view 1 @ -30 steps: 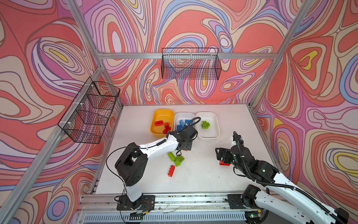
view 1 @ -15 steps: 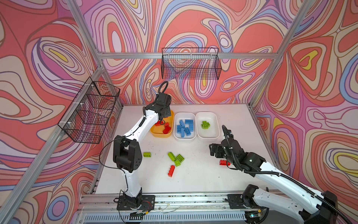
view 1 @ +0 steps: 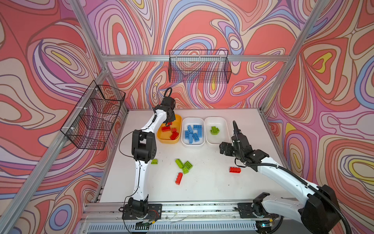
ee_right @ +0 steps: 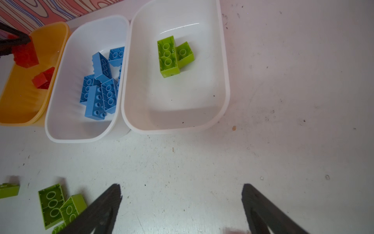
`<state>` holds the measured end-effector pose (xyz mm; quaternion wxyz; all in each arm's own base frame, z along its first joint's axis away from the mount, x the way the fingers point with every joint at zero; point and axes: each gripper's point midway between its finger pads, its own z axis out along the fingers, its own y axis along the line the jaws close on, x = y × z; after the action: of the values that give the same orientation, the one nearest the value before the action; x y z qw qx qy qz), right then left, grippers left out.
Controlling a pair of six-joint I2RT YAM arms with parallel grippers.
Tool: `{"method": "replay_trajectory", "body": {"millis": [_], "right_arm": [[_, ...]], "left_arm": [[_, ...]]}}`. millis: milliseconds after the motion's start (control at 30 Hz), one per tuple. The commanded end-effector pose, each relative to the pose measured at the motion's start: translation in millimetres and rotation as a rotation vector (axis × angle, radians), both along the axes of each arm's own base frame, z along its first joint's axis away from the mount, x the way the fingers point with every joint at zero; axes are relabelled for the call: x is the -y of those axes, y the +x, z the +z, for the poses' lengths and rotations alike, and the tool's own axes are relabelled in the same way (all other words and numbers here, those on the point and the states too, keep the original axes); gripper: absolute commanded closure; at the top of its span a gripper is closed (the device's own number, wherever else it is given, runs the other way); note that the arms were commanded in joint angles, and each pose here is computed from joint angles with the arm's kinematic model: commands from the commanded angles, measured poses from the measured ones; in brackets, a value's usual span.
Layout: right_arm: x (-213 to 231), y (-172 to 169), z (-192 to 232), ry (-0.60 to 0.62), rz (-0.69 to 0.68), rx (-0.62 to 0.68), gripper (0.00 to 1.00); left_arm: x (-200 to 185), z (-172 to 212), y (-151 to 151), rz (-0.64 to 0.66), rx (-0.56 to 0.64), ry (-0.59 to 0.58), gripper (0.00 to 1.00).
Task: Sort the legos into containers by color
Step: 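Carry the red brick with the left gripper into the yellow tub and release, then lower the left gripper onto the lime-green bricks nearer the robot and grasp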
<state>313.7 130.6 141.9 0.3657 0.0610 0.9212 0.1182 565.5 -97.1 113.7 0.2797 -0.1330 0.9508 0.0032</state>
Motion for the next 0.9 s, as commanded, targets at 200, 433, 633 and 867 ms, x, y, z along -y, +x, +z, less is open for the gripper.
{"method": "replay_trajectory", "body": {"millis": [200, 433, 633, 867], "right_arm": [[-2, 4, -4, -0.002, 0.009, -0.018, 0.02], [8, -7, -2, -0.027, -0.009, -0.034, 0.02], [4, -18, 4, 0.012, 0.023, -0.048, 0.02], [2, -36, 6, 0.058, 0.041, -0.052, 0.02]], "left_arm": [[0, 20, -20, -0.015, 0.013, -0.046, 0.10], [5, 45, -82, -0.018, 0.074, -0.072, 0.10], [30, 39, -162, -0.096, 0.070, -0.050, 0.10], [41, 11, -256, -0.133, 0.020, -0.108, 0.12]]}}
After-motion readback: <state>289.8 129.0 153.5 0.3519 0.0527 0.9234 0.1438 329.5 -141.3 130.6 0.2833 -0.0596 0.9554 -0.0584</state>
